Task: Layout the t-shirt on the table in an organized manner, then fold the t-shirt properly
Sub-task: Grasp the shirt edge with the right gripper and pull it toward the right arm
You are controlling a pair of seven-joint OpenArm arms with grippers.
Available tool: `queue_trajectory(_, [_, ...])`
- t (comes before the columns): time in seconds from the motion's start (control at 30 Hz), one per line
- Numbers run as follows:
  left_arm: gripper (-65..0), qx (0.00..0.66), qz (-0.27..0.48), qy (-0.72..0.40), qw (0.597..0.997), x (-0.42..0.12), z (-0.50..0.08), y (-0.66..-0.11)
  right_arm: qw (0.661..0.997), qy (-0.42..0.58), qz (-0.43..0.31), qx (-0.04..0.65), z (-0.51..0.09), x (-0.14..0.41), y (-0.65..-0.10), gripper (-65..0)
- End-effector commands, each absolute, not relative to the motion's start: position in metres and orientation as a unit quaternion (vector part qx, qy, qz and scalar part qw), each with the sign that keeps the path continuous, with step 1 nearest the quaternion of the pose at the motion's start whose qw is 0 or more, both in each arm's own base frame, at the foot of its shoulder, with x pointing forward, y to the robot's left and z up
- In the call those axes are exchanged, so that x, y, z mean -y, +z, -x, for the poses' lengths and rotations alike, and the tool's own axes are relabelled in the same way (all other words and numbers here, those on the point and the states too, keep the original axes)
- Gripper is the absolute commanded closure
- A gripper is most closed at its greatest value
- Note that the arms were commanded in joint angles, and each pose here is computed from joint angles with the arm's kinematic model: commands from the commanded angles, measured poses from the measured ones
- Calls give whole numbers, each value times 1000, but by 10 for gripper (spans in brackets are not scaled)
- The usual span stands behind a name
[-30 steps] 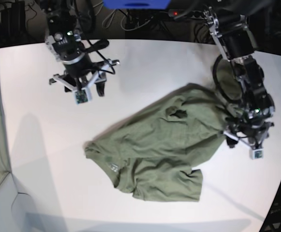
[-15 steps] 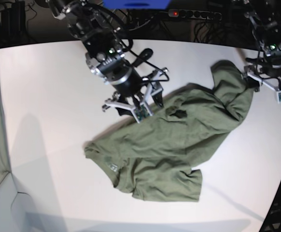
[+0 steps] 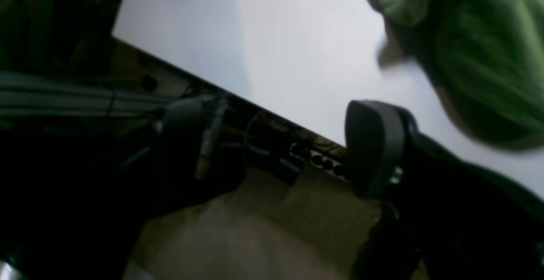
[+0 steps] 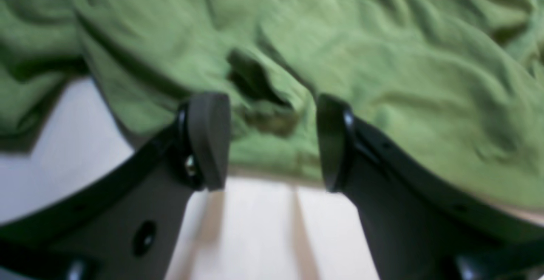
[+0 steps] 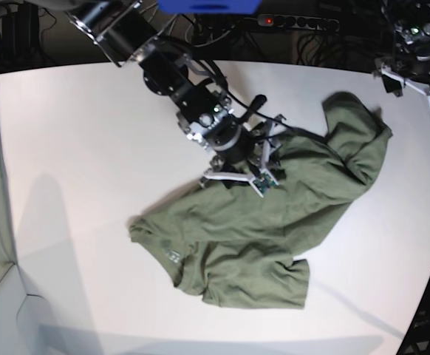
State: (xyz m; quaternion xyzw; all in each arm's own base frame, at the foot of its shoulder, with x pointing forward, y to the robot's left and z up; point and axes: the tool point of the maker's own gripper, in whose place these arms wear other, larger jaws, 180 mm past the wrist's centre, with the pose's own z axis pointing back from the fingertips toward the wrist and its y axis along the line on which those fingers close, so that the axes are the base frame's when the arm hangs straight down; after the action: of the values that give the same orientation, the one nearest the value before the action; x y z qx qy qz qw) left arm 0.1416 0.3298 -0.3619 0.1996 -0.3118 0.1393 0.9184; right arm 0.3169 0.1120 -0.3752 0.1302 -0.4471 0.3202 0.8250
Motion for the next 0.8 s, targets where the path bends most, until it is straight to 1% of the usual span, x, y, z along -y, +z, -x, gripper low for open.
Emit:
queue_trajectory(0.0, [-504, 318, -211, 137, 914, -335, -139, -355, 811, 317, -138, 473, -327, -118, -361, -330])
queue_trajectory(0.13, [-504, 316, -210, 136, 915, -335, -138, -356, 810, 312, -143, 476, -331, -124, -371, -330])
queue_trajectory(0.3, [-504, 315, -211, 136, 915, -335, -137, -356, 819, 315, -136, 460, -336, -126, -393, -329])
queue_trajectory(0.43, [-504, 317, -211, 136, 915, -336, -139, -356, 816, 314, -139, 466, -338, -128, -392, -327])
queue_trajectory(0.5, [-504, 318, -210, 137, 914, -336, -140, -356, 814, 314, -140, 468, -338, -128, -392, -310])
queue_trajectory(0.53, [-504, 318, -210, 137, 914, -336, -140, -356, 813, 314, -140, 469, -339, -128, -390, -281])
queue_trajectory(0.6, [-504, 319, -211, 136, 914, -336, -140, -355, 812, 313, -142, 472, -339, -129, -389, -185])
queue_trajectory(0.67, [-504, 314, -206, 136, 917, -335, -140, -360, 812, 313, -141, 472, -339, -128, -389, -36])
queue_trajectory(0.7, [-504, 311, -205, 138, 918, -335, -139, -363, 814, 312, -140, 470, -339, -127, -390, 0])
queue_trajectory(0.77, [-504, 307, -203, 139, 920, -337, -139, -367, 815, 312, -138, 469, -339, -126, -391, 0])
